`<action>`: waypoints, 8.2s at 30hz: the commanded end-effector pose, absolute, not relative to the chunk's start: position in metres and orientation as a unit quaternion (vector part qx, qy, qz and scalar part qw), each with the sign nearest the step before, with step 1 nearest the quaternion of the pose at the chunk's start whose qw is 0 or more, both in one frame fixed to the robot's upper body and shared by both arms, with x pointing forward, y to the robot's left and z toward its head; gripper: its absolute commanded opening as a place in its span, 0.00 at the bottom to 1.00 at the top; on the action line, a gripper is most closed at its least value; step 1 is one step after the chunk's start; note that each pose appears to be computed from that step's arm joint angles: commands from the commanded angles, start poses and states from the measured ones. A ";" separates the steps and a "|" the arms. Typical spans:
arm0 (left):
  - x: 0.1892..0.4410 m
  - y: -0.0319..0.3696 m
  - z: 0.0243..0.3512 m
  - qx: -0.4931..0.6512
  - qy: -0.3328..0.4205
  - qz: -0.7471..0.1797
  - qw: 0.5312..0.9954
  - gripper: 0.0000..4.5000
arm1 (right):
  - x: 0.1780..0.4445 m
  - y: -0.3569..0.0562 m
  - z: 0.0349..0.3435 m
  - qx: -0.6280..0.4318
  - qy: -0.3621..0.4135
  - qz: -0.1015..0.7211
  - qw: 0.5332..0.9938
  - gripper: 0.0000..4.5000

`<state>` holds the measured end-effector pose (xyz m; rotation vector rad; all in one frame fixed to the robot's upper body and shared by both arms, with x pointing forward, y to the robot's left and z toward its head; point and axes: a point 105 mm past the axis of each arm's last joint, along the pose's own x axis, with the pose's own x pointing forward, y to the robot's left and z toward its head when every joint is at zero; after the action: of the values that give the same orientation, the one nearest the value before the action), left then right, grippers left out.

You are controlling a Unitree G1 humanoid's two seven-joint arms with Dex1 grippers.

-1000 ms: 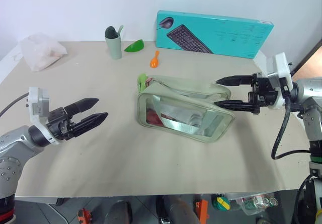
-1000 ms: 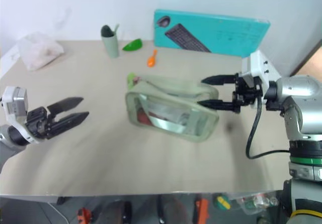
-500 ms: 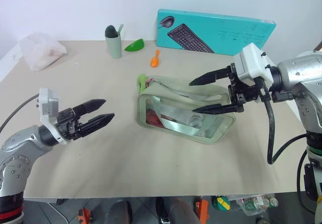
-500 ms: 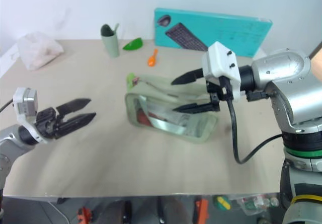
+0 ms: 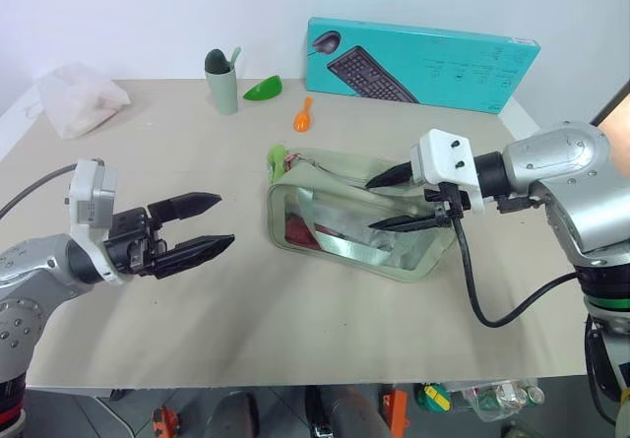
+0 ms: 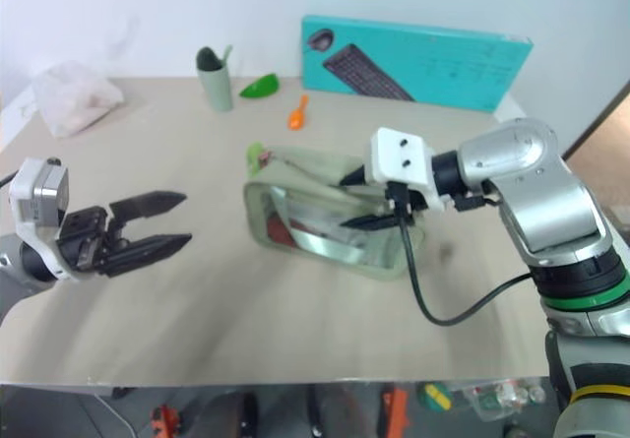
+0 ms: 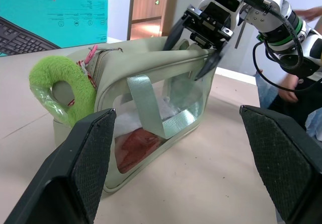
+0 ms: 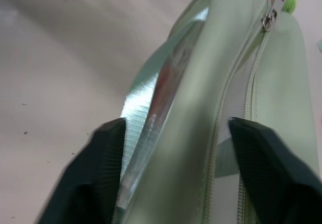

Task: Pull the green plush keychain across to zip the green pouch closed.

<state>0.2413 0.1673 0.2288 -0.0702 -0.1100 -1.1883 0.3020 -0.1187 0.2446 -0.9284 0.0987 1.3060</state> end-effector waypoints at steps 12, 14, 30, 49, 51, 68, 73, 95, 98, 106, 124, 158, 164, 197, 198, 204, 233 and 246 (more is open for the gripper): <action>0.243 0.174 0.231 -0.036 -0.076 -0.526 0.846 0.91 | 0.307 -0.115 0.246 -0.473 0.009 0.576 0.667 0.01; 0.244 0.183 0.231 -0.048 -0.080 -0.511 0.855 0.91 | 0.309 -0.111 0.249 -0.477 -0.008 0.580 0.661 0.01; 0.239 0.207 0.237 -0.067 -0.098 -0.463 0.878 0.91 | 0.319 -0.064 0.254 -0.473 -0.069 0.627 0.615 0.01; 0.244 0.204 0.236 -0.077 -0.095 -0.468 0.875 0.91 | 0.304 -0.048 0.263 -0.425 -0.091 0.656 0.617 0.01; 0.245 0.204 0.236 -0.078 -0.094 -0.469 0.875 0.91 | 0.304 -0.048 0.265 -0.421 -0.094 0.656 0.620 0.01; 0.247 0.203 0.235 -0.077 -0.097 -0.473 0.872 0.91 | 0.301 -0.042 0.255 -0.400 -0.089 0.658 0.632 0.70; 0.248 0.200 0.235 -0.081 -0.098 -0.479 0.869 0.91 | 0.289 -0.062 0.313 -0.250 -0.138 0.687 0.668 0.99; 0.242 0.166 0.246 -0.037 -0.083 -0.574 0.814 0.91 | 0.290 -0.160 0.238 -0.271 0.036 0.563 0.780 0.99; 0.242 0.166 0.246 -0.039 -0.083 -0.574 0.813 0.91 | 0.298 -0.152 0.235 -0.265 0.030 0.559 0.785 0.99; 0.241 0.167 0.241 -0.047 -0.082 -0.562 0.822 0.91 | 0.301 -0.134 0.235 -0.251 0.016 0.582 0.773 0.45; 0.307 0.248 0.202 -0.138 -0.076 -0.282 0.946 0.91 | 0.297 -0.135 0.230 -0.244 0.024 0.592 0.768 0.01; 0.327 0.191 0.205 -0.167 -0.065 -0.405 0.897 0.01 | 0.296 -0.135 0.229 -0.248 0.021 0.571 0.782 0.00; 0.320 0.173 0.246 -0.160 -0.126 -0.452 0.869 0.01 | 0.296 -0.133 0.227 -0.249 0.021 0.573 0.781 0.00; 0.309 0.169 0.301 -0.147 -0.177 -0.511 0.829 0.89 | 0.296 -0.127 0.230 -0.246 0.011 0.574 0.781 0.00; 0.305 0.175 0.299 -0.146 -0.174 -0.510 0.830 0.89 | 0.296 -0.126 0.229 -0.245 0.011 0.575 0.781 0.00; 0.280 0.188 0.274 -0.114 -0.121 -0.527 0.833 0.89 | 0.296 -0.126 0.229 -0.244 0.011 0.578 0.779 0.00; 0.286 0.172 0.205 -0.123 -0.018 -0.520 0.845 0.05 | 0.292 -0.130 0.232 -0.246 0.017 0.572 0.782 0.00; 0.290 0.167 0.206 -0.108 -0.027 -0.514 0.850 0.00 | 0.284 -0.132 0.262 -0.186 -0.025 0.584 0.790 0.65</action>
<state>0.2922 0.1728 0.1936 -0.2681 -0.0059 -1.0547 0.2914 -0.1327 0.2342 -0.3946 0.0612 1.2589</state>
